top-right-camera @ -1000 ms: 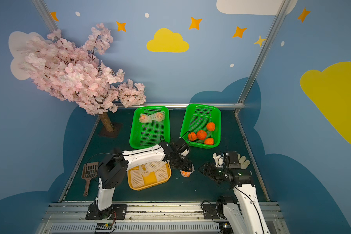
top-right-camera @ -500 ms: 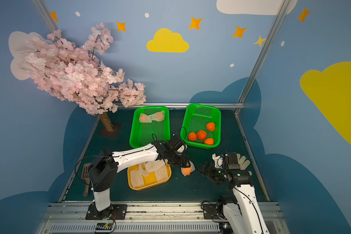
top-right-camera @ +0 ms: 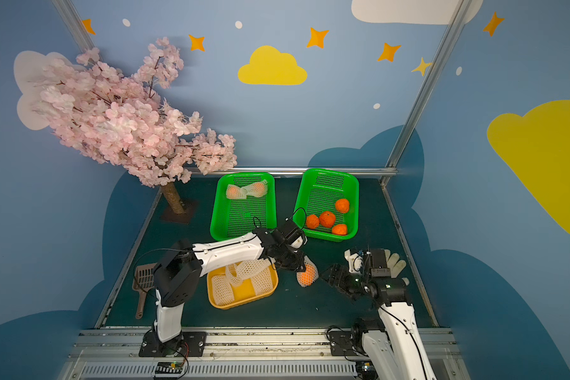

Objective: Remove foam nets from oranges
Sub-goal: Remove the foam net from the orange.

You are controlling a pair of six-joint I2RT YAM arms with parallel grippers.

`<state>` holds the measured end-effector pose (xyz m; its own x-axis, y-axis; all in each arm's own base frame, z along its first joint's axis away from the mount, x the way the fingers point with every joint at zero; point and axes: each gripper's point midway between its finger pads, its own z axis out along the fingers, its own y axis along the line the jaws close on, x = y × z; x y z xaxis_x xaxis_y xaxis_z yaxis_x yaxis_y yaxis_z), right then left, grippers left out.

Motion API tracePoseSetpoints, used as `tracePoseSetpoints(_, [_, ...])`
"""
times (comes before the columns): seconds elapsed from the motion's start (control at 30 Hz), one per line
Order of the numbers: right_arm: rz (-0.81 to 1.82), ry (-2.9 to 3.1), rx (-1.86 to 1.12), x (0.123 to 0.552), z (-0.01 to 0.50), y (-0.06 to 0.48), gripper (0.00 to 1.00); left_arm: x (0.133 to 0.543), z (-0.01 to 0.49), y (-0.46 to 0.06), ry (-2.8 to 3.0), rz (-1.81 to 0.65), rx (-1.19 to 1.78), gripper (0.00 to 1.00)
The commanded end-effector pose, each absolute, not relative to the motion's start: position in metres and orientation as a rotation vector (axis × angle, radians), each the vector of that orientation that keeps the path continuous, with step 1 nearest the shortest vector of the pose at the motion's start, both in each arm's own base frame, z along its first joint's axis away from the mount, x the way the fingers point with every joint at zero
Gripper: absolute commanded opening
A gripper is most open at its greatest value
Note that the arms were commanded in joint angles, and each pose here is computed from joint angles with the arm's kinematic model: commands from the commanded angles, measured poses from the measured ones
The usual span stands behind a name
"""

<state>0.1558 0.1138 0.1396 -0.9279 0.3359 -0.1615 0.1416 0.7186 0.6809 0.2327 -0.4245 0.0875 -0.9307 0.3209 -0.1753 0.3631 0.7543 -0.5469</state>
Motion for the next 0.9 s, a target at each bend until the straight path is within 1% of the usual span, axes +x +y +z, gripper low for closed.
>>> tracePoseSetpoints(0.0, [1.064,2.623,0.390,0.159,0.140,0.118,0.81,0.235,0.109,-0.431,2.803,-0.958,0.640,0.14])
tracePoseSetpoints(0.3, [1.105,2.598,0.442,0.174,0.135,0.121,0.81,0.223,0.136,-0.440,2.670,-0.953,0.822,0.12])
tracePoseSetpoints(0.4, [1.105,2.593,0.446,0.179,0.133,0.121,0.80,0.220,0.143,-0.441,2.632,-0.960,0.857,0.12])
tracePoseSetpoints(0.47, [1.111,2.597,0.447,0.183,0.131,0.122,0.78,0.219,0.148,-0.443,2.604,-0.974,0.872,0.12])
tracePoseSetpoints(0.7, [1.103,2.642,0.484,0.181,0.124,0.121,0.77,0.224,0.147,-0.439,2.616,-0.971,0.810,0.11])
tracePoseSetpoints(0.87, [1.115,2.634,0.472,0.173,0.127,0.121,0.78,0.240,0.164,-0.436,2.586,-1.016,0.723,0.12])
